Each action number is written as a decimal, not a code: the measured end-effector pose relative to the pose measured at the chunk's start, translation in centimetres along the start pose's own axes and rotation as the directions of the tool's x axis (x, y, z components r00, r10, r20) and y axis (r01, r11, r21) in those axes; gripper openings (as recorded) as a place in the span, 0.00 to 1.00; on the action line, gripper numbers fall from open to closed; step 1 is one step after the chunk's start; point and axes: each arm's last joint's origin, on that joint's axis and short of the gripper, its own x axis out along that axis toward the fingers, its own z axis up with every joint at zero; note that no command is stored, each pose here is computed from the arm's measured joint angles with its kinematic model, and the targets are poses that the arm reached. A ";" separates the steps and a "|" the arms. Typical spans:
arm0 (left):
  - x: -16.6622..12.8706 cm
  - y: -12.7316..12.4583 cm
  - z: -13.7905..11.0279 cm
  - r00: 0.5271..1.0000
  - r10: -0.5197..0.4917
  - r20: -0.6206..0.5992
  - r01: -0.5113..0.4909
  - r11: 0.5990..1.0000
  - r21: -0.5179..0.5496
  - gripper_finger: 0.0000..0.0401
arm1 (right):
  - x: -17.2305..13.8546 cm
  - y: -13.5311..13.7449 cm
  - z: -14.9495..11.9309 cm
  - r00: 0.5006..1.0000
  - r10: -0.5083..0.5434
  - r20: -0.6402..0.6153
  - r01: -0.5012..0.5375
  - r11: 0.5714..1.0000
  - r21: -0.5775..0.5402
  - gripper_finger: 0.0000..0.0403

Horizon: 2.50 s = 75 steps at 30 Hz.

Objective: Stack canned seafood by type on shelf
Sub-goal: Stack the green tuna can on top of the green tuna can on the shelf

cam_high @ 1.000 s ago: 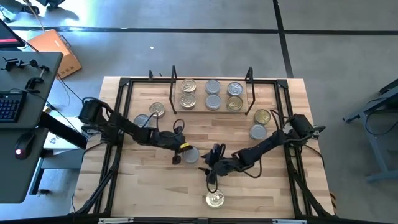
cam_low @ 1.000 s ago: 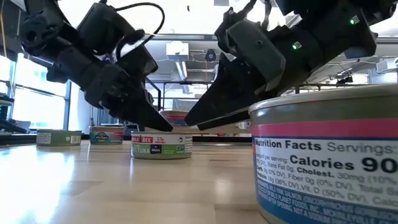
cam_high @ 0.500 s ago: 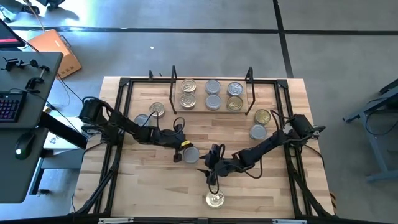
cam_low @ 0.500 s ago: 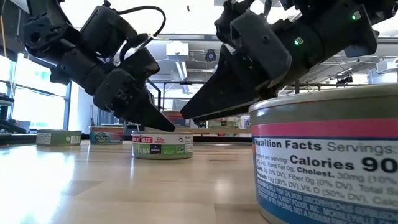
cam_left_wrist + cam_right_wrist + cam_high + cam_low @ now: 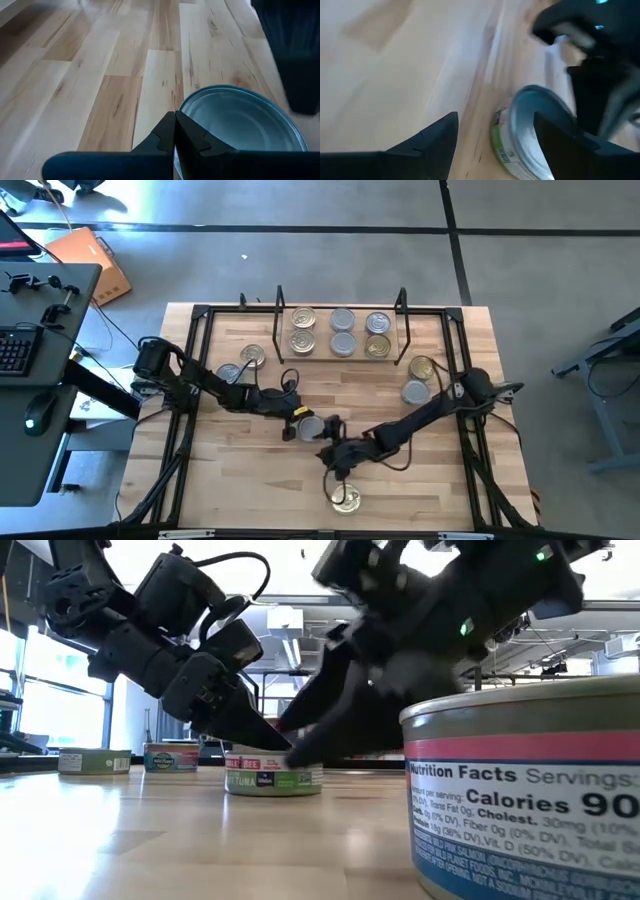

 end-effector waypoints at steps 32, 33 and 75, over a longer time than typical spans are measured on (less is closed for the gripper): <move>0.1 0.7 -0.7 0.999 -0.016 -0.051 0.015 1.000 -0.019 0.00 | 2.4 -3.2 1.1 0.985 -0.075 -0.156 0.079 0.997 0.020 0.29; 0.1 0.7 -0.7 0.999 -0.016 -0.050 0.015 1.000 -0.019 0.00 | 2.4 -3.2 1.2 0.985 -0.075 -0.155 0.079 0.997 0.018 0.29; -4.6 -6.7 1.0 0.995 -0.092 0.036 0.084 0.977 0.194 0.00 | -4.3 -32.1 -10.5 0.785 -0.338 -0.519 0.420 0.907 0.044 0.29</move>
